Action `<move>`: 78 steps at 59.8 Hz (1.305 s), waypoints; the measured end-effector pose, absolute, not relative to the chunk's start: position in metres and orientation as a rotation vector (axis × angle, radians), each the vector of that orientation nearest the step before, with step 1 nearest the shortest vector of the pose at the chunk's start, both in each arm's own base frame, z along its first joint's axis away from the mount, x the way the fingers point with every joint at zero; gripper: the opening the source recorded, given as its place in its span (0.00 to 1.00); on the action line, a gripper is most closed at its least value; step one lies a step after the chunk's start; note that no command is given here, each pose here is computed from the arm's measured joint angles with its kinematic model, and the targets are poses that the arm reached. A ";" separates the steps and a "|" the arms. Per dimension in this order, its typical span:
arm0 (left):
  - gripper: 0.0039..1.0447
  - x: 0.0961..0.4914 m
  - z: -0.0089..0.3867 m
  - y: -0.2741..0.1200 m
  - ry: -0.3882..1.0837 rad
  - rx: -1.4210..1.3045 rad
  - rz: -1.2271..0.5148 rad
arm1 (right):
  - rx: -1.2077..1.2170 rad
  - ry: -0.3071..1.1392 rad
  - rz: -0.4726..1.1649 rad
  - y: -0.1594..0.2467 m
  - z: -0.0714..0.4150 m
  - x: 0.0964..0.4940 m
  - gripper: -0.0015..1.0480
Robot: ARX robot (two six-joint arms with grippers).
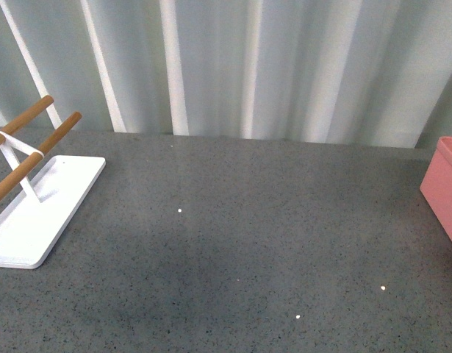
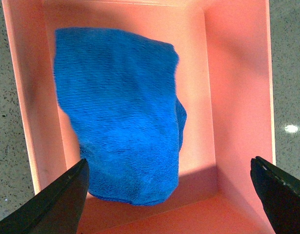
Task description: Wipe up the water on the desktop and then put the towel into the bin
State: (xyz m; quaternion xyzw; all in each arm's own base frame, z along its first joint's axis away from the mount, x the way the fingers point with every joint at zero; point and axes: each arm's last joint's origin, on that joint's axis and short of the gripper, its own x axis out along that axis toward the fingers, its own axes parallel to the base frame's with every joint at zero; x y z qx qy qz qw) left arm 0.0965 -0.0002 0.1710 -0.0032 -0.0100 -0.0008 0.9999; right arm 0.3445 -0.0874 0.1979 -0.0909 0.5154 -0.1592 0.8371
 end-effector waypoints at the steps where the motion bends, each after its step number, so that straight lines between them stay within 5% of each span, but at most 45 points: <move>1: 0.94 0.096 0.171 0.000 -0.020 -0.006 -0.002 | -0.192 1.091 -0.337 -0.087 0.198 0.344 0.93; 19: 0.94 0.096 0.171 0.000 -0.020 -0.006 -0.002 | -0.189 1.086 -0.332 -0.087 0.198 0.345 0.93; 28: 0.94 0.096 0.171 0.000 -0.020 -0.006 -0.002 | 0.054 0.505 -0.030 -0.070 0.165 0.318 0.68; 39: 0.94 0.096 0.171 0.000 -0.020 -0.005 -0.002 | -0.026 -0.005 -0.001 -0.044 0.191 0.273 0.38; 51: 0.94 0.096 0.171 0.000 -0.020 -0.005 -0.002 | -0.020 0.019 0.002 -0.026 0.176 0.232 0.03; 78: 0.94 0.096 0.171 0.000 -0.021 -0.005 -0.002 | -0.018 0.014 0.009 0.000 0.162 0.169 0.03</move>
